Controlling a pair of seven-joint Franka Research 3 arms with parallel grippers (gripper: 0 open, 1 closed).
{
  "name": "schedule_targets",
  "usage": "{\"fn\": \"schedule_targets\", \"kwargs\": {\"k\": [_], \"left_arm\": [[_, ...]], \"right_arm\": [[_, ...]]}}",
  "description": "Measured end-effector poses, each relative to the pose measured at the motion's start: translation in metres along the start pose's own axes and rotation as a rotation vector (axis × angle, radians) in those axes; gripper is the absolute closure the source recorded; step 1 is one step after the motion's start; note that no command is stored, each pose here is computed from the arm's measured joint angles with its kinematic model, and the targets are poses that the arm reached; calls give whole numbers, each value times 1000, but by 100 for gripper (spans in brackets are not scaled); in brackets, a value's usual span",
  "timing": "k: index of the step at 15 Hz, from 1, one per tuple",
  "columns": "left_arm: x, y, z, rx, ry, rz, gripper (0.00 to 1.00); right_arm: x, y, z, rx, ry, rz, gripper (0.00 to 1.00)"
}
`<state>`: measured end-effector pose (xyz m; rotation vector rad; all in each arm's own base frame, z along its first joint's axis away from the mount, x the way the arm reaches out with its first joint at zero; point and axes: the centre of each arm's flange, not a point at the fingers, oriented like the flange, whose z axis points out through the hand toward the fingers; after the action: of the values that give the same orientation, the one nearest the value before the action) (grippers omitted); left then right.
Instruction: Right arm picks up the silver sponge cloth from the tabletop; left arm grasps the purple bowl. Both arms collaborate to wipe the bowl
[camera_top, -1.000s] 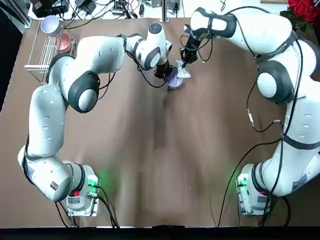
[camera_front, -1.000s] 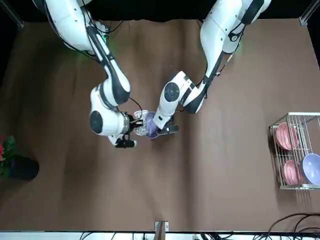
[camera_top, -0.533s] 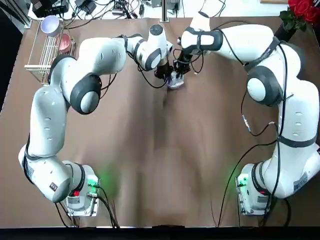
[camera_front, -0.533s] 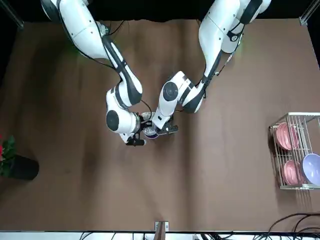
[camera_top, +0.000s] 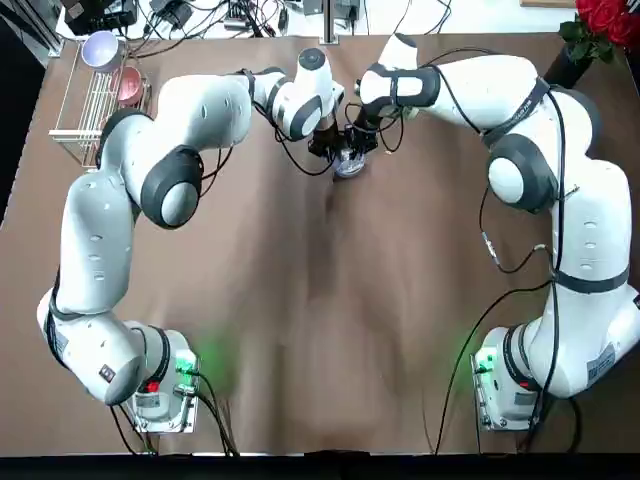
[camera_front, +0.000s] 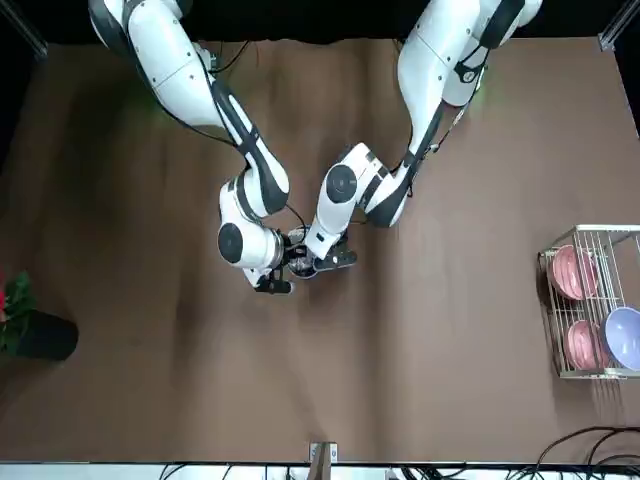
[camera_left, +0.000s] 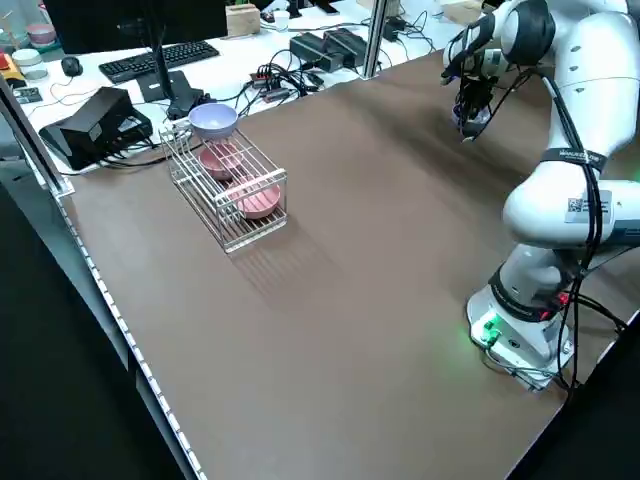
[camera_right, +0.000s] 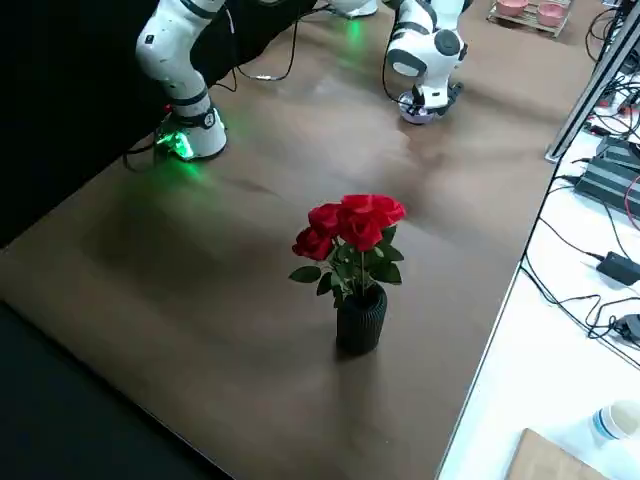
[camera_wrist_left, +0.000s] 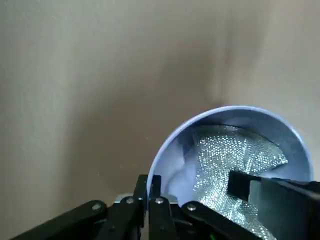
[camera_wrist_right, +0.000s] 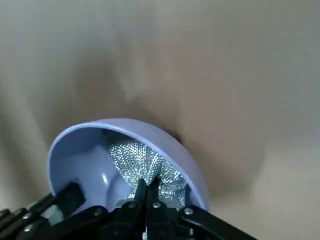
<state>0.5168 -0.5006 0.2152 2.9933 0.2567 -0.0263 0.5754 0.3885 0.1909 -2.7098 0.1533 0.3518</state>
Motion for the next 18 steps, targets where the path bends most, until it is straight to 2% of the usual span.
{"fn": "schedule_targets", "kwargs": {"k": [4, 11, 12, 18], "left_arm": [[0, 1, -1, -2, 2, 1, 96], [3, 1, -1, -6, 8, -2, 96], [3, 1, -1, -6, 7, -2, 96], [-4, 6, 0, -8, 1, 8, 96]], "right_arm": [[4, -7, -6, 30, 43, 5, 98], [14, 0, -17, 30, 60, 15, 98], [15, 4, -17, 25, 47, 20, 98], [7, 21, -16, -38, -139, 50, 98]]}}
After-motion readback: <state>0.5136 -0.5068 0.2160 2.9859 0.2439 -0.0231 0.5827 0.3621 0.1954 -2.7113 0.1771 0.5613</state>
